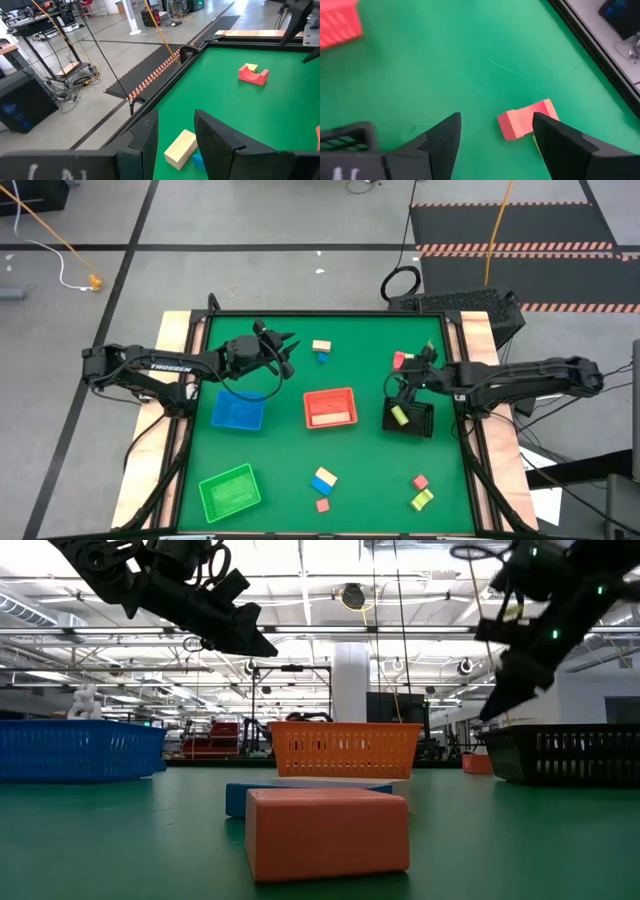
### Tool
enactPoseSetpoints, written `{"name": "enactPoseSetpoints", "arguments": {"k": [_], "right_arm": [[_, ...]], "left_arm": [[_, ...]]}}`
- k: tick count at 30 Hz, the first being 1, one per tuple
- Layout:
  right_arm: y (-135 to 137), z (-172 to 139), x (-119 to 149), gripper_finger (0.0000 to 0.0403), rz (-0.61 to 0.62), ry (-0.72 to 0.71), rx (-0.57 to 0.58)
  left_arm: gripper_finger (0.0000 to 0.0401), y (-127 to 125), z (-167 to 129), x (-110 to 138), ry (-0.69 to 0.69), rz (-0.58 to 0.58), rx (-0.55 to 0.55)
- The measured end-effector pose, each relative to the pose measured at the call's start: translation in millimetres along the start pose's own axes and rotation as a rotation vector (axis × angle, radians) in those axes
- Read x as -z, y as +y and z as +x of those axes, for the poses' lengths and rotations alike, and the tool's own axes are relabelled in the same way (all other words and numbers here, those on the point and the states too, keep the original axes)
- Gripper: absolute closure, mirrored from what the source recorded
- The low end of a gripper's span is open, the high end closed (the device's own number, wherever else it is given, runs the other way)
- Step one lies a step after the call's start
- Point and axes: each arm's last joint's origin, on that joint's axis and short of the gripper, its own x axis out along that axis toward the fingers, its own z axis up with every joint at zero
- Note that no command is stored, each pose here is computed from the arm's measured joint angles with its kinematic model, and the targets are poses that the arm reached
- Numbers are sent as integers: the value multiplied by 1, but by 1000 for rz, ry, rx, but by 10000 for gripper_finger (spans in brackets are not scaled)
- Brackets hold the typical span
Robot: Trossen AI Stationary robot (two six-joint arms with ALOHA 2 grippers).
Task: Sort & place blocks by color
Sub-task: Put the top orange block into the green bin
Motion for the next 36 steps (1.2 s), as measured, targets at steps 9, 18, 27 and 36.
{"name": "enactPoseSetpoints", "arguments": {"k": [9,18,27,36], "right_arm": [[-10,34,36,165,36,-78,71],[-19,46,50,165,118,-130,28],[-20,45,43,165,117,-196,13],[-31,40,20,165,311,-295,39]], "left_arm": [[274,3,1,0,2,-3,-13],[274,7,2,1,4,-8,-26],[274,8,3,1,6,-11,-30],[274,8,3,1,6,-8,-30]]}}
